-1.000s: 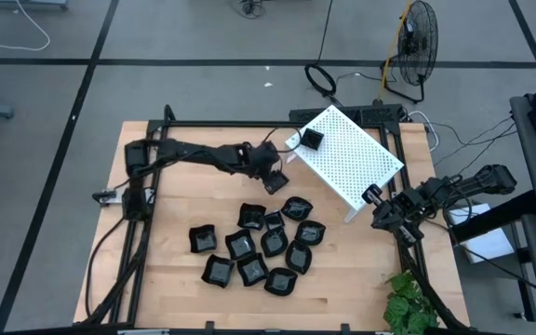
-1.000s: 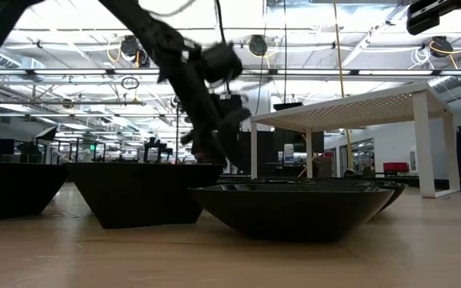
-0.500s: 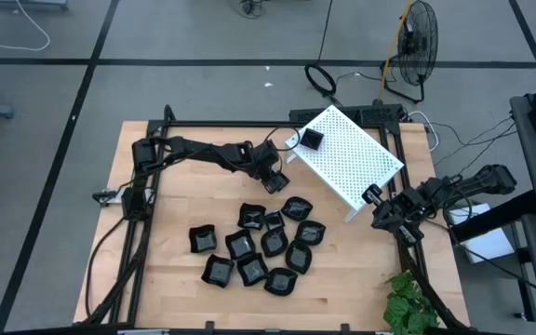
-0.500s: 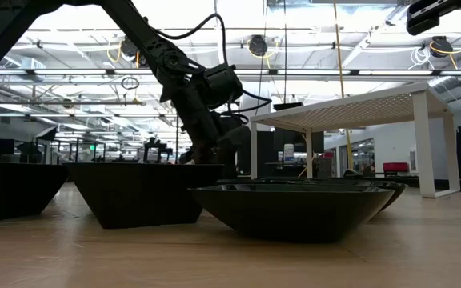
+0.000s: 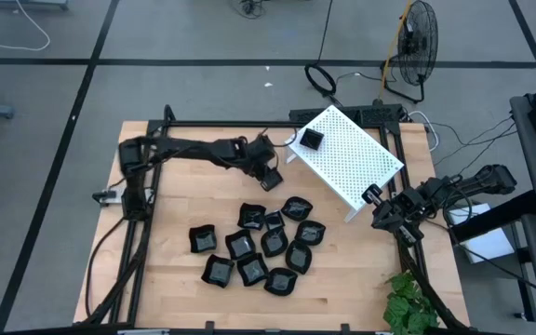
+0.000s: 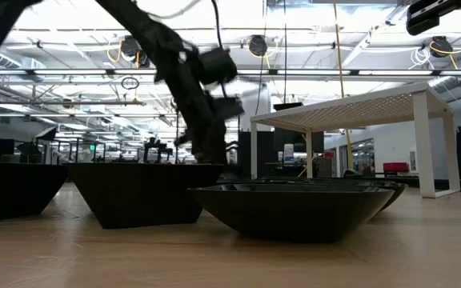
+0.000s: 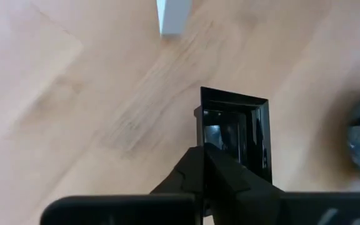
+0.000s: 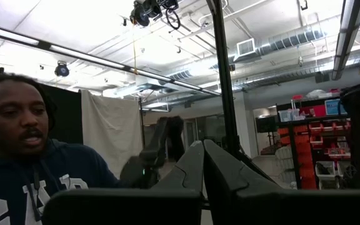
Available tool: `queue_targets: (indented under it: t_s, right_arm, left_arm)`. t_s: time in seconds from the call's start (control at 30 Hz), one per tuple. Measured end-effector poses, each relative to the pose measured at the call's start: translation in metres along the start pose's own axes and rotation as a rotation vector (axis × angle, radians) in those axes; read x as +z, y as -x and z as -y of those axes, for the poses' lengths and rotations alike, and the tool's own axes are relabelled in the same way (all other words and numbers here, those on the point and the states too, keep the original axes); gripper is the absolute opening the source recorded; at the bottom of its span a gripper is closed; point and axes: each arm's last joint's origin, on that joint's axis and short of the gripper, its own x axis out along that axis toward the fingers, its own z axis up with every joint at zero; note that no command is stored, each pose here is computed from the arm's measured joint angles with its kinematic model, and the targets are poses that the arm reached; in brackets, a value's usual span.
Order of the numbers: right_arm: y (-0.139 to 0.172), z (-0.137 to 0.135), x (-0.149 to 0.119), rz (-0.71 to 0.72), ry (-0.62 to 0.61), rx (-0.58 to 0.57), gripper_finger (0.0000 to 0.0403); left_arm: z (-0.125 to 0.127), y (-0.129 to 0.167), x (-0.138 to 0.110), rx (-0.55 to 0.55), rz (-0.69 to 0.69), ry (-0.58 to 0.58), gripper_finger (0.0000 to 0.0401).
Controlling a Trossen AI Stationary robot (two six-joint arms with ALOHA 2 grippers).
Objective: Pick & Place Mini shaped plates
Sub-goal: Stack the black square plate on top of the other black square plates on the shelf
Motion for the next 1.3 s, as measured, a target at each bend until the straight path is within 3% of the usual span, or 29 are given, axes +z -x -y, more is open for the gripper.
queue_targets:
  t_s: [0.1,0.23,0.4,0.5,0.7,0.87,1.3]
  right_arm:
    - [0.000,0.000,0.000,0.001,0.000,0.000,0.0000]
    - [0.000,0.000,0.000,0.000,0.000,0.000,0.0000]
    - [0.000,0.000,0.000,0.000,0.000,0.000,0.0000]
    - [0.000,0.000,0.000,0.000,0.000,0.000,0.0000]
    - [0.000,0.000,0.000,0.000,0.000,0.000,0.0000]
    - [0.000,0.000,0.000,-0.001,0.000,0.000,0.0000]
    - [0.000,0.000,0.000,-0.001,0.000,0.000,0.0000]
  left_arm:
    - [0.006,0.040,0.009,0.025,0.094,-0.007,0.0007]
    - [0.011,0.096,0.028,0.016,0.360,0.020,0.0004]
    - [0.010,0.133,0.057,-0.128,0.693,0.057,0.0003]
    - [0.005,0.126,0.068,-0.192,0.761,0.115,0.0003]
    - [0.008,0.084,0.076,-0.247,0.816,0.162,0.0003]
    - [0.003,0.053,0.077,-0.244,0.786,0.202,0.0004]
    - [0.015,0.037,0.086,-0.230,0.784,0.160,0.0011]
